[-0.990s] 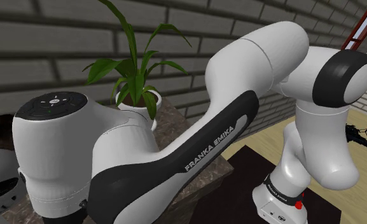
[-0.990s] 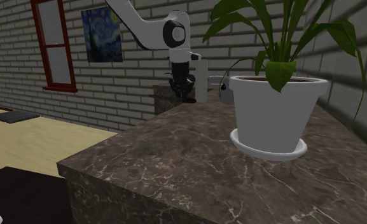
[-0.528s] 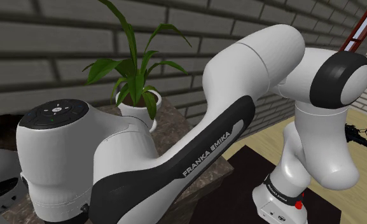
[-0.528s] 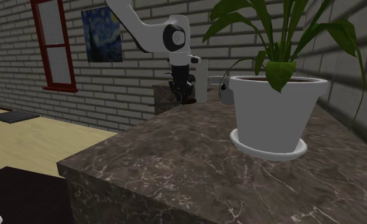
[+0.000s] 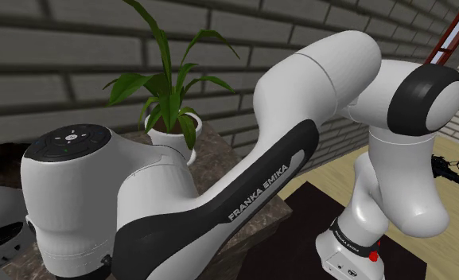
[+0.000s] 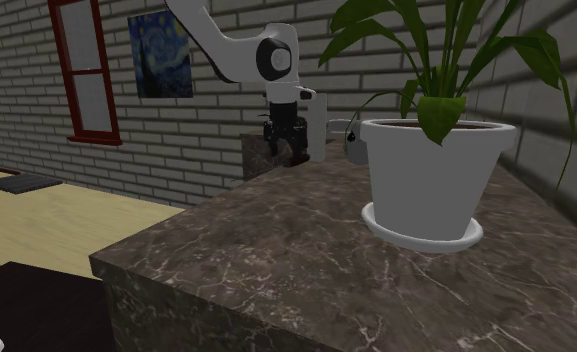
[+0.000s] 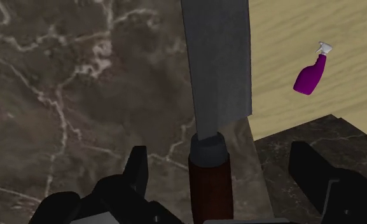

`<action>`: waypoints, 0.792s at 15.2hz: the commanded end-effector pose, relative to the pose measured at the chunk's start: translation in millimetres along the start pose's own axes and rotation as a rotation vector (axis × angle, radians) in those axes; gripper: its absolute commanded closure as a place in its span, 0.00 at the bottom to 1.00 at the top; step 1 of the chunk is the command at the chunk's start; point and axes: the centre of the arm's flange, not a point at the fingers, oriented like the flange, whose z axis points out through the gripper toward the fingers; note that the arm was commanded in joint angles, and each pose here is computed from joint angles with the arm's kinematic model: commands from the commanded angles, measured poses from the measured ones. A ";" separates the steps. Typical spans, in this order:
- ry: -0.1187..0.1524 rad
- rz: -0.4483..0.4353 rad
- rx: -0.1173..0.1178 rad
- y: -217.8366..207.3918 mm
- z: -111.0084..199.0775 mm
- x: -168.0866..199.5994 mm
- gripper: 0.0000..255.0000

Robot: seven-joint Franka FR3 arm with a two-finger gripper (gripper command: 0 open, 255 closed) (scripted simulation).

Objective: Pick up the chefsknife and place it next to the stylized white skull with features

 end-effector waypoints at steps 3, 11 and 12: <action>0.000 0.000 0.000 0.0 -39.6 0.1 0.00; 0.000 0.000 0.000 0.0 -50.0 0.1 0.00; 0.000 0.000 0.000 0.0 -50.0 0.1 0.00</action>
